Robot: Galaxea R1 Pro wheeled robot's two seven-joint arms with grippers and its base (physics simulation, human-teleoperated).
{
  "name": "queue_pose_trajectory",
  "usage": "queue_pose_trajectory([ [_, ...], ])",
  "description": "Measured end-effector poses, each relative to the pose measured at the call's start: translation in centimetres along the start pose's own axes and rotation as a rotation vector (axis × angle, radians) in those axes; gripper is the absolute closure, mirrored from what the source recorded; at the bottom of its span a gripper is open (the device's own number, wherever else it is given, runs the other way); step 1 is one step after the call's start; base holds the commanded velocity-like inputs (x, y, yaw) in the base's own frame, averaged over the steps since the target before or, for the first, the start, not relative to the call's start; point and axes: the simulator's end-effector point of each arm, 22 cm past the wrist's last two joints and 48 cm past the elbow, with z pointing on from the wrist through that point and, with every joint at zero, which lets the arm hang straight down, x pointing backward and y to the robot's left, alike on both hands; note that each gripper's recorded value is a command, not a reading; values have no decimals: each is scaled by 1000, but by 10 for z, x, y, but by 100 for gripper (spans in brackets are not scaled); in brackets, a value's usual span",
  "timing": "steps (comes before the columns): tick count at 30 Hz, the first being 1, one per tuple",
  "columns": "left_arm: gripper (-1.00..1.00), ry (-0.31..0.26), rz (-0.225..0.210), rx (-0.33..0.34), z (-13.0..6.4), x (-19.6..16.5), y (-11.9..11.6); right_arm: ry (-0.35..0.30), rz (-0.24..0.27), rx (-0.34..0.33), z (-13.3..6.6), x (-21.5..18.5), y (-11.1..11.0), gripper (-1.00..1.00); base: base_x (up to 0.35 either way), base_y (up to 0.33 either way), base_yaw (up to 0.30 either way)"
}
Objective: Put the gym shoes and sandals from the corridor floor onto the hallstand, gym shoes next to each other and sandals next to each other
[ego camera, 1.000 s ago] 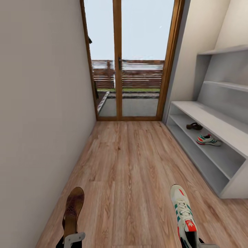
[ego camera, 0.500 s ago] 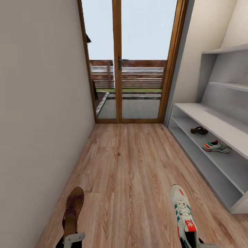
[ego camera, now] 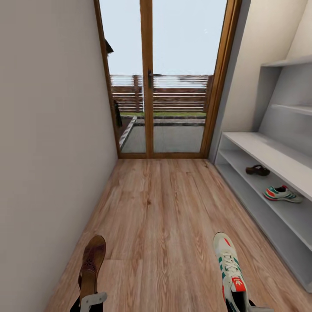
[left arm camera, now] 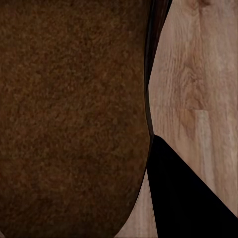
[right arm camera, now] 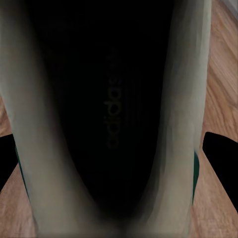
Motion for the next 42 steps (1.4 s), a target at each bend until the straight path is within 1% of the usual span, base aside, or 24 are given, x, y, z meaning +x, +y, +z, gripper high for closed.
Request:
queue_pose_trajectory([
  [14,100,0,0,0,0,0,0,0,-3,5,0,0,-4,100,340,0,0],
  [38,100,0,1,0,0,0,0,0,-3,5,0,0,-4,100,340,0,-1],
  [42,100,0,0,0,0,0,0,0,-3,6,0,0,-4,100,340,0,-153],
])
